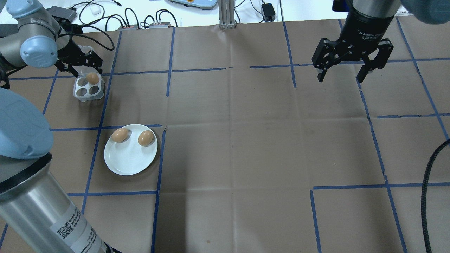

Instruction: Place egg on plate

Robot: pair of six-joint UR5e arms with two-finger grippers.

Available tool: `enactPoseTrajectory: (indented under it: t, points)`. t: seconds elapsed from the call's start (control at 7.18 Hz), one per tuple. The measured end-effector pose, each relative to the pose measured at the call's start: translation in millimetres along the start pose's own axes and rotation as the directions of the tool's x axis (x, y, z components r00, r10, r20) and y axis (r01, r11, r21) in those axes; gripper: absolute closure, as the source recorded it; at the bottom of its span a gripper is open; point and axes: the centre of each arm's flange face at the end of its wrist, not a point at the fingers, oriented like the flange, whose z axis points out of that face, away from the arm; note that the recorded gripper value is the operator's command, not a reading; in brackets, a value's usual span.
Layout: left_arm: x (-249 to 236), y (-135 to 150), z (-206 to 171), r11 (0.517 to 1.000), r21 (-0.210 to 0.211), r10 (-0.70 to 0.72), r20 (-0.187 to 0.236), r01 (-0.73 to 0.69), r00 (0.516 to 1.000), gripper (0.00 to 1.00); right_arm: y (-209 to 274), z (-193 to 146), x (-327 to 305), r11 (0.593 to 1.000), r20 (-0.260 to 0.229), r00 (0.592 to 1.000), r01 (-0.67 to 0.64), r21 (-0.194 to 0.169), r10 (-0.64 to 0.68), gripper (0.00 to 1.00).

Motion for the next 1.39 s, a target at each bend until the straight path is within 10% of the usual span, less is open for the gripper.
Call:
enactPoseTrajectory:
  t: [0.7,1.11,1.39]
  points:
    - [-2.8,5.5,10.8,1.0,0.016,-0.002,0.007,0.002,1.0,0.46,-0.4,0.4,0.0,1.0,0.0,1.0,0.0,-0.001,0.0,0.0]
    - [-2.9,4.4,6.6,1.0,0.024,-0.002,0.008,0.001,1.0,0.92,-0.2,0.3,0.1,1.0,-0.001,1.0,0.0,-0.001,0.0,0.0]
    - [-1.3,4.7,-4.4,0.999,0.036,0.0,0.012,0.0,1.0,0.98,0.0,0.0,0.0,1.0,0.0,1.0,0.0,0.0,0.0,0.0]
